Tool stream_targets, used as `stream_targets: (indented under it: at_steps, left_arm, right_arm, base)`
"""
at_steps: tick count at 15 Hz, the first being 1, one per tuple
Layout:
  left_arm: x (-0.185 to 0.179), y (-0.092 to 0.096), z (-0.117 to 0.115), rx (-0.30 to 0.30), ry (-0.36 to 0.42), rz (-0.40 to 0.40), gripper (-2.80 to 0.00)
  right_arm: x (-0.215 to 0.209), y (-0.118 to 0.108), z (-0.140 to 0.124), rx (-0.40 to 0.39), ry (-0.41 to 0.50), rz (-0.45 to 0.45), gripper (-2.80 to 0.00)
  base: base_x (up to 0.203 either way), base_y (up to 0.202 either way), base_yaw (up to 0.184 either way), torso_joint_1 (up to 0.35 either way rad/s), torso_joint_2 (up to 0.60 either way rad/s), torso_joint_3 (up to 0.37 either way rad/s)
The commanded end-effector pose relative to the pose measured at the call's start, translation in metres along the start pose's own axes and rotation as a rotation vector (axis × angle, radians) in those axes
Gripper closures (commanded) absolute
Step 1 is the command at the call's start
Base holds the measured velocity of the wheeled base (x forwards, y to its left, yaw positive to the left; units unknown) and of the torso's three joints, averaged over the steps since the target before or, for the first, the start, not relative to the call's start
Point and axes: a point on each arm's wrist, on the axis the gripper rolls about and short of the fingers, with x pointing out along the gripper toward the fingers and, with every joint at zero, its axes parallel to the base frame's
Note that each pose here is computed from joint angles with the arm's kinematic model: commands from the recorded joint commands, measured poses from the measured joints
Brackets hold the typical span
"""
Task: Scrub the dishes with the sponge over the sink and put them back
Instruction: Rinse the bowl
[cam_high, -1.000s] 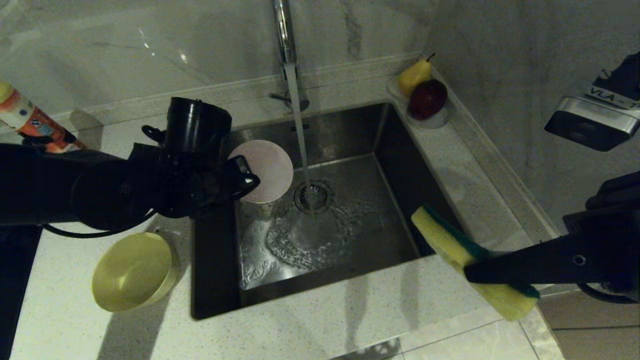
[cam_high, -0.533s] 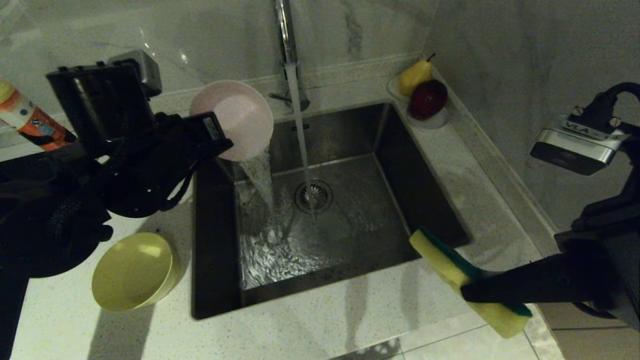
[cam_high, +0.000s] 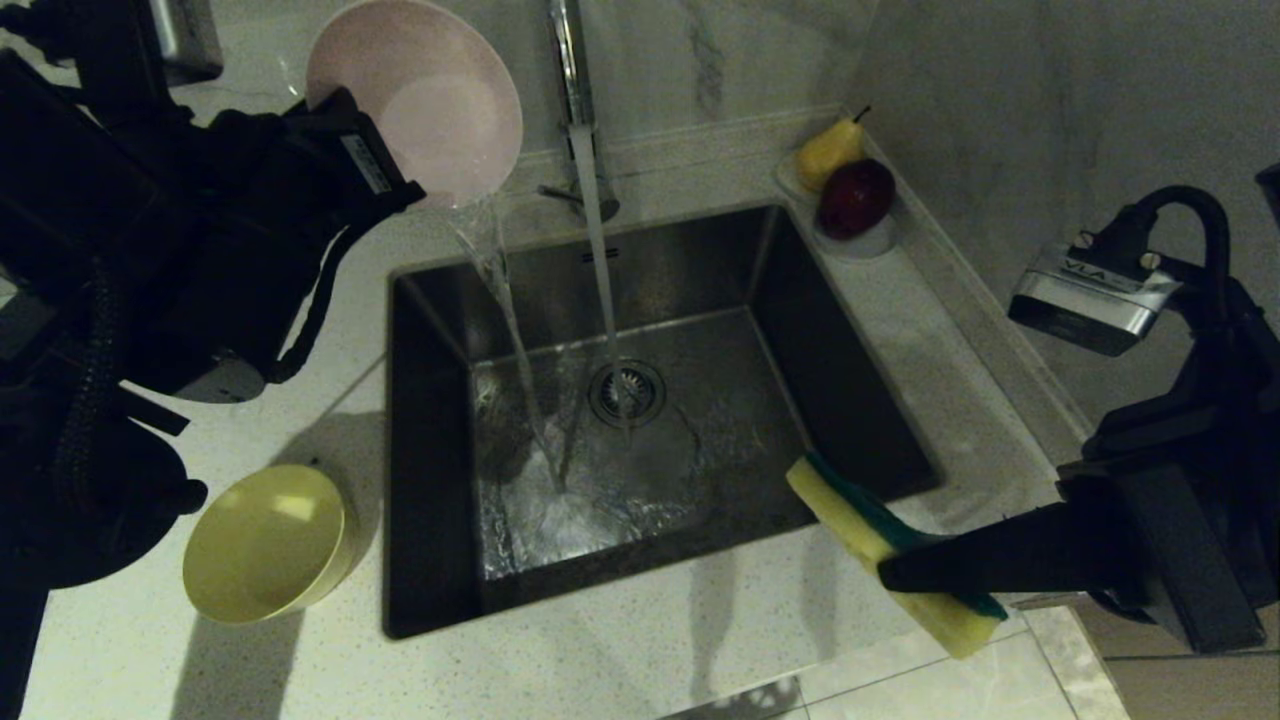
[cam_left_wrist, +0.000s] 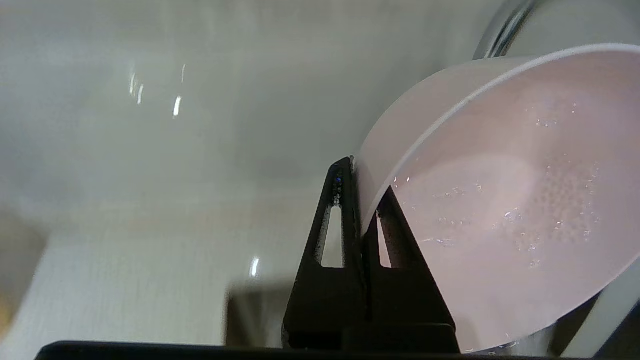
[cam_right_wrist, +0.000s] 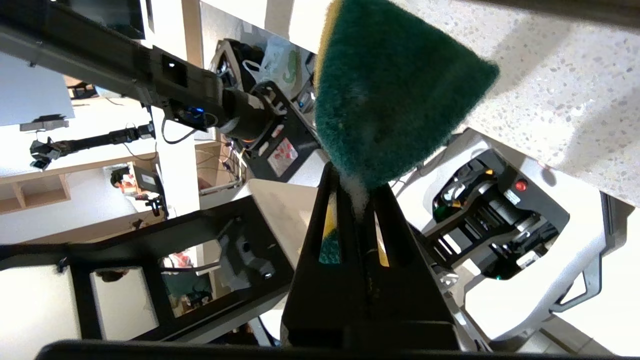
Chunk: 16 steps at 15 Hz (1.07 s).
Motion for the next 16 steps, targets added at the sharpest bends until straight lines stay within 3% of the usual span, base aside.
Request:
stream_targets:
  at_steps: [1, 6, 13, 14, 15, 16]
  left_arm:
    - [-0.001, 0.001, 0.008, -0.005, -0.053, -0.017, 0.0]
    - [-0.011, 0.009, 0.035, -0.01, -0.194, -0.118, 0.0]
    - [-0.019, 0.011, 0.026, 0.03, -0.21, -0.147, 0.0]
    - [-0.018, 0.01, 0.024, 0.036, -0.189, -0.145, 0.0]
    - [-0.016, 0.008, 0.016, 0.062, -0.106, -0.141, 0.0]
    - [-0.016, 0.007, 0.004, 0.106, 0.033, -0.121, 0.0]
  right_arm:
    - [0.009, -0.007, 0.0, 0.012, 0.019, -0.01, 0.0]
    - [0.014, -0.011, 0.003, 0.007, 0.008, -0.013, 0.0]
    - [0.009, -0.012, -0.001, 0.013, 0.002, -0.017, 0.0]
    - [0.009, -0.012, -0.003, 0.017, 0.005, -0.019, 0.0]
    - [0.006, -0.012, -0.005, 0.016, 0.002, -0.017, 0.0]
    - [0.004, -0.01, -0.006, 0.011, -0.004, -0.015, 0.0]
  base:
    - [0.0, 0.0, 0.0, 0.0, 0.0, 0.0]
    - [0.0, 0.0, 0.0, 0.0, 0.0, 0.0]
    - [0.0, 0.0, 0.0, 0.0, 0.0, 0.0]
    - [0.0, 0.0, 0.0, 0.0, 0.0, 0.0]
    - [0.0, 0.0, 0.0, 0.0, 0.0, 0.0]
    - [0.0, 0.0, 0.0, 0.0, 0.0, 0.0]
